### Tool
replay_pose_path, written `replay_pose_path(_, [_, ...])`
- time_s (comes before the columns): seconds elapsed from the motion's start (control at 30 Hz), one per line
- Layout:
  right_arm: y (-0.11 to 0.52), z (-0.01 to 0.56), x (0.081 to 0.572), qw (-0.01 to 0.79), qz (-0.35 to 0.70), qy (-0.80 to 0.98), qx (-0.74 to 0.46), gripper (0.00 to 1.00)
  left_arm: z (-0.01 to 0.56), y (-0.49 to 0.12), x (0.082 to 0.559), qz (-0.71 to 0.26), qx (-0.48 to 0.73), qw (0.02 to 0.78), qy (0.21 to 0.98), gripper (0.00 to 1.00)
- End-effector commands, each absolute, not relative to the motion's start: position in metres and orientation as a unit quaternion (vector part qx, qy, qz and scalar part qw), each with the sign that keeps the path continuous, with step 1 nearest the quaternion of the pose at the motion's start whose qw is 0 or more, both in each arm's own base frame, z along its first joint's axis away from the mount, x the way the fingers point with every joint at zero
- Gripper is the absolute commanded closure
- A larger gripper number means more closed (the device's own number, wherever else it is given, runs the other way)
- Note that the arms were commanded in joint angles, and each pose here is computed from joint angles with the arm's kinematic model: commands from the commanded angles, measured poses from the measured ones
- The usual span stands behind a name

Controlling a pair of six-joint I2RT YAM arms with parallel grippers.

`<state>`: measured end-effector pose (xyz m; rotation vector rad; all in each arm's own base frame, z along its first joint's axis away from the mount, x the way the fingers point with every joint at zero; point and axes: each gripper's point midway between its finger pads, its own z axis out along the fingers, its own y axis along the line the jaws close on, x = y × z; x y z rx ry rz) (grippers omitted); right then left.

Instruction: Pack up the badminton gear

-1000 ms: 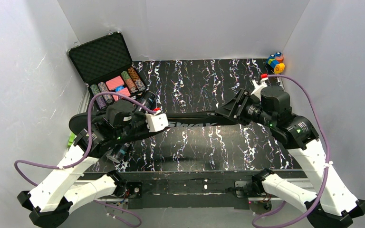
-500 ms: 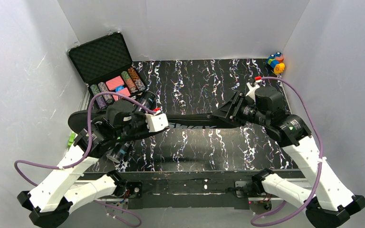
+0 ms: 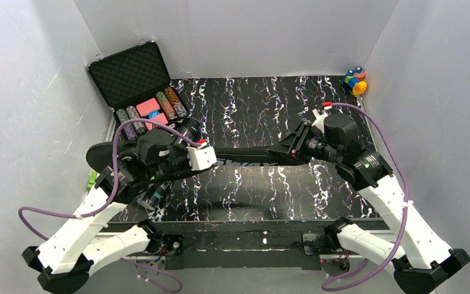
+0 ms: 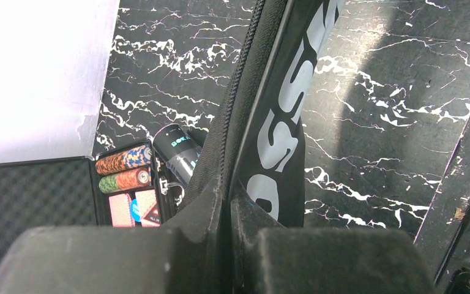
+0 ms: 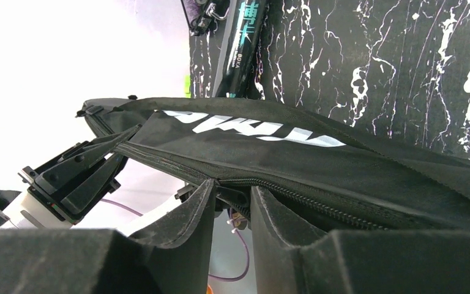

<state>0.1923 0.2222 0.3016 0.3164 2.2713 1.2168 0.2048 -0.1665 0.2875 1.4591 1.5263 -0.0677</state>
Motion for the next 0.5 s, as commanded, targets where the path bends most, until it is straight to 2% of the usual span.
replay_pose_path(0.0, [0.2304, 0.316, 0.1897, 0.274, 0.488, 0.822, 0.109, 0.67, 0.33, -0.1706, 0.2073, -0.03, 0.578, 0.558, 0.595, 1.0])
replay_pose_path(0.47, [0.2217, 0.3228, 0.188, 0.297, 0.492, 0.809, 0.122, 0.91, 0.3304, -0.1694, 0.2065, -0.03, 0.578, 0.557, 0.595, 1.0])
